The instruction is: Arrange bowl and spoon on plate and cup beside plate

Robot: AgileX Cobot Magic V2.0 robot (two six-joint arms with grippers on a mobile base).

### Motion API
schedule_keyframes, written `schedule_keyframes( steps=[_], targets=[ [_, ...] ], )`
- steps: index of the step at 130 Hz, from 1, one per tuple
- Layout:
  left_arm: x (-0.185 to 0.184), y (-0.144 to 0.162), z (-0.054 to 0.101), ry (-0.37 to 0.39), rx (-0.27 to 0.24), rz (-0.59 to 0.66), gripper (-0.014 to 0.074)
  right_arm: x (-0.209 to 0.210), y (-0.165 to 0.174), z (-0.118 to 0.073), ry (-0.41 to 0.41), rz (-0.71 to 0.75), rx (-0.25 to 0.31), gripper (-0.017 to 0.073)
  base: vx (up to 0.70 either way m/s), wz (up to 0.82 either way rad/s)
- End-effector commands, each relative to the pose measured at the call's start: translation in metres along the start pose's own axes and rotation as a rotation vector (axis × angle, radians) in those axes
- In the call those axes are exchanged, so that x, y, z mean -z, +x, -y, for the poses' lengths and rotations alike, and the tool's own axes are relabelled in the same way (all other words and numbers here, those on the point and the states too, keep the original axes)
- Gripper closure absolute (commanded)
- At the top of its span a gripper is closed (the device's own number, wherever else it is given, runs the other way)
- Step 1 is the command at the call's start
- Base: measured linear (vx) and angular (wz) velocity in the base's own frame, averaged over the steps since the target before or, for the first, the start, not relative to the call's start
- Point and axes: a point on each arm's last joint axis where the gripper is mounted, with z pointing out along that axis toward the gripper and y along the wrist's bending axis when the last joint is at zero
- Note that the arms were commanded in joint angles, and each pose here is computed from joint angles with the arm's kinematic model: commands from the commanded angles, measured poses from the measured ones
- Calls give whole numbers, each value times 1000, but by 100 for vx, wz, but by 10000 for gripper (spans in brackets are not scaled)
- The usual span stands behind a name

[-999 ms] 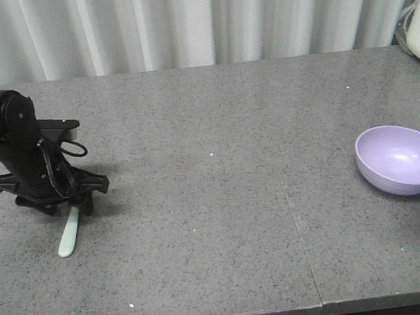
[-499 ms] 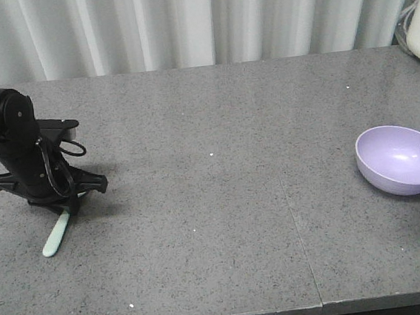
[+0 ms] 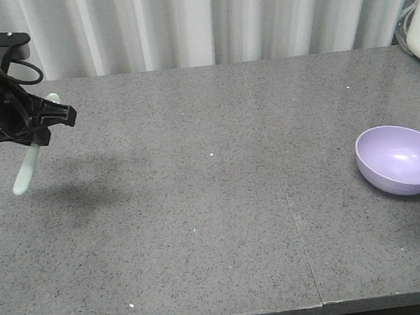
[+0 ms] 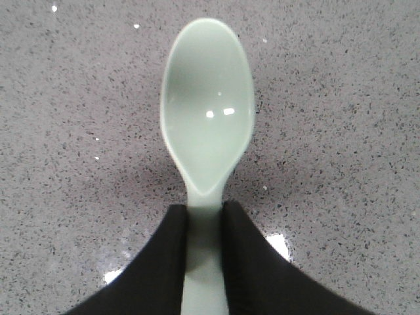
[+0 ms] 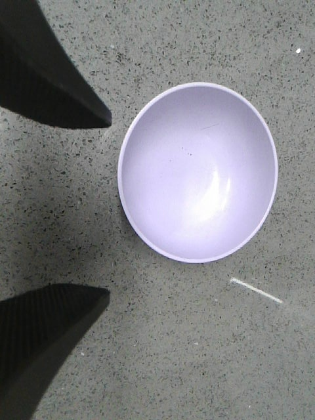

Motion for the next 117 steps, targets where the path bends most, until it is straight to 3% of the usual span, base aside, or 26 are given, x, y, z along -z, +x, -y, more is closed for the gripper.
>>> schedule_keyframes(
  steps=[1, 67, 98, 117],
  targets=[
    [29, -5, 0, 6, 5, 109, 601, 11, -13, 3, 9, 95, 8, 62, 0, 0],
    [29, -4, 0, 5, 5, 102, 601, 11, -13, 3, 8, 96, 7, 62, 0, 0],
    [29, -4, 0, 5, 5, 102, 601, 10, -18, 0, -22, 117, -37, 62, 0, 0],
    [29, -4, 0, 5, 5, 103, 601, -7, -37, 6, 3, 46, -69, 64, 0, 0]
  ],
)
